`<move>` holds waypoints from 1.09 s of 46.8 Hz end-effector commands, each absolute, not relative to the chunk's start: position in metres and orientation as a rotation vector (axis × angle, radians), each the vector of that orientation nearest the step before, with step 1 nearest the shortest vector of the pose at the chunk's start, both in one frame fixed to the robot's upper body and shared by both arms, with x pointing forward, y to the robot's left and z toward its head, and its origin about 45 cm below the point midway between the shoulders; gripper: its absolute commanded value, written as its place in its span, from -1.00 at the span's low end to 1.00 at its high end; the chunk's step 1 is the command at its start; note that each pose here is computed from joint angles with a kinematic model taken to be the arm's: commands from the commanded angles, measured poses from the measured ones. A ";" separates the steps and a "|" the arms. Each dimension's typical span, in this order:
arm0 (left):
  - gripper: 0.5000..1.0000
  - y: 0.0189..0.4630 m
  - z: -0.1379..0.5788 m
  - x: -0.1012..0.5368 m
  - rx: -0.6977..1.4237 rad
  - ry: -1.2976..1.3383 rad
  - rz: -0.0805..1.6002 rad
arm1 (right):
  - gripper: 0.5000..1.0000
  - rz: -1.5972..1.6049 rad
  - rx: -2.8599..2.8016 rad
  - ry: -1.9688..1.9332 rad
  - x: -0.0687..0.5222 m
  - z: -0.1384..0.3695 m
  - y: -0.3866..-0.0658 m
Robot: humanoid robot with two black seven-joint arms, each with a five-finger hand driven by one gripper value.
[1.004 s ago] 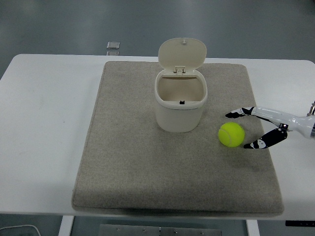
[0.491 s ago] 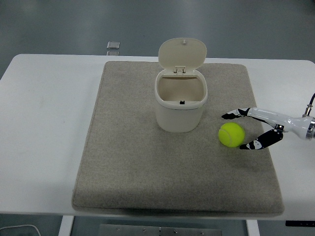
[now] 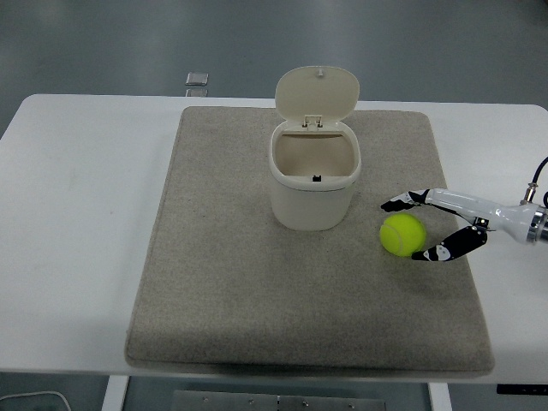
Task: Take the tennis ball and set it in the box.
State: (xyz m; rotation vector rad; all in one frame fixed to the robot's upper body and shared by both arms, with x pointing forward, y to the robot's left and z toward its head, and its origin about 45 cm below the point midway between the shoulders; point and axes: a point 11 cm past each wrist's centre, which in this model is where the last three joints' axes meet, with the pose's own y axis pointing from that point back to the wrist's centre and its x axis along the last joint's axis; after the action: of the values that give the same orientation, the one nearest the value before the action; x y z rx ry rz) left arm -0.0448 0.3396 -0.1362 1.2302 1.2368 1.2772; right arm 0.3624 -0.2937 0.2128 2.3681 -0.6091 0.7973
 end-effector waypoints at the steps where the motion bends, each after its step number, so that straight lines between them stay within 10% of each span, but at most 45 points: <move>1: 0.97 0.340 -0.136 -0.045 1.230 1.237 1.277 | 0.32 0.797 2.366 -0.607 0.362 0.212 -0.294; 37: 0.97 0.340 -0.136 -0.045 1.230 1.237 1.277 | -0.92 0.835 2.433 -0.641 0.377 0.259 -0.303; 51: 0.97 0.340 -0.136 -0.045 1.230 1.237 1.277 | -1.00 0.887 2.535 -0.700 0.390 0.334 -0.300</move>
State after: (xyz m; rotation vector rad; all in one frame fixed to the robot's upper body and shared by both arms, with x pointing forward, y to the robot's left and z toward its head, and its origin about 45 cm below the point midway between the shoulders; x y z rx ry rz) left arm -0.0449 0.3396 -0.1362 1.2303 1.2370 1.2771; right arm 0.3888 -0.3059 0.3228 2.5213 -0.7020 0.8598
